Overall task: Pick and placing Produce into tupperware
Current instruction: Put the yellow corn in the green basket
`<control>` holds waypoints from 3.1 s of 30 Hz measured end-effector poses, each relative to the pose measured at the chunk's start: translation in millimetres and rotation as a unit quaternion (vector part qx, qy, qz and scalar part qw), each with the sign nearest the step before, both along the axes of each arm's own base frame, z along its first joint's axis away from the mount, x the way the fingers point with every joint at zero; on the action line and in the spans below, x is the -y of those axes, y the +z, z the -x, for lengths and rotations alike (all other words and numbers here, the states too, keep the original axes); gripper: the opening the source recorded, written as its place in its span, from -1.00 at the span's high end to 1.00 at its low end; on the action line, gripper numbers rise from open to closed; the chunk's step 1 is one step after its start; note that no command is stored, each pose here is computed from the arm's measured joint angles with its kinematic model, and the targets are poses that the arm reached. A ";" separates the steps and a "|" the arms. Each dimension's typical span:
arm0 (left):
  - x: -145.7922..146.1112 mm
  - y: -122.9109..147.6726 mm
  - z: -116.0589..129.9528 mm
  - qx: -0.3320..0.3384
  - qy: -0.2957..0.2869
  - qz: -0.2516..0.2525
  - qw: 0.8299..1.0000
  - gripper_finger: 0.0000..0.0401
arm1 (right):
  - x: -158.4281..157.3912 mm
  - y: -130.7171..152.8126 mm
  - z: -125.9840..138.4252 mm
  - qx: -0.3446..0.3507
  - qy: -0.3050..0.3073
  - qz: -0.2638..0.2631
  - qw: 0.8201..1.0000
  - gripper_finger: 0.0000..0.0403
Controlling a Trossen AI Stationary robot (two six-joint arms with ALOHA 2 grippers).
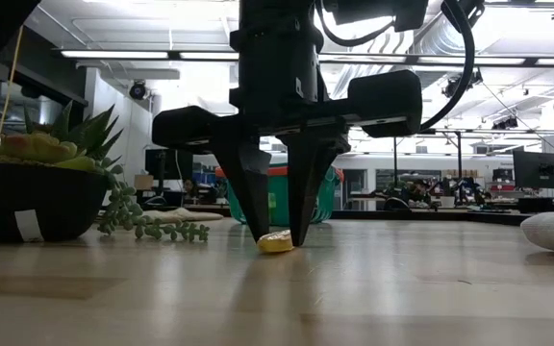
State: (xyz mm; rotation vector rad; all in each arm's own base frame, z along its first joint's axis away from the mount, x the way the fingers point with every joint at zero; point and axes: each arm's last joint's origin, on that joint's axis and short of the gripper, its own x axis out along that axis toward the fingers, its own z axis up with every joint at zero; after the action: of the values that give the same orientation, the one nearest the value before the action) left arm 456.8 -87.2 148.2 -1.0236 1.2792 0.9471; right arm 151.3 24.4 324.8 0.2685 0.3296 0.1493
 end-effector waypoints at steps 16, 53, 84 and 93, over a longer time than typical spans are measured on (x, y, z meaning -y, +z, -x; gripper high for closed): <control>0.0 -0.1 0.0 0.000 0.000 0.000 1.000 0.45 | 0.0 0.0 0.0 0.000 0.000 0.000 1.000 1.00; -0.7 0.0 -0.7 0.005 0.001 -0.013 1.000 0.82 | 0.0 0.0 0.0 0.000 0.000 0.000 1.000 1.00; -34.9 43.6 -14.5 0.065 -0.054 -0.014 0.996 0.81 | 18.9 35.7 40.2 0.171 -0.088 0.014 0.981 1.00; -64.7 108.2 -16.3 0.094 -0.104 -0.059 0.988 0.81 | 23.5 16.8 54.0 0.077 -0.106 0.025 0.991 1.00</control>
State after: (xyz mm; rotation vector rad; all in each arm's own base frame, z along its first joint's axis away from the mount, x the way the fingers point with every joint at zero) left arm 473.2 -22.5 256.4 -0.8480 1.1338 0.7391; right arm 97.3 0.8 341.6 0.2400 0.1493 -0.0470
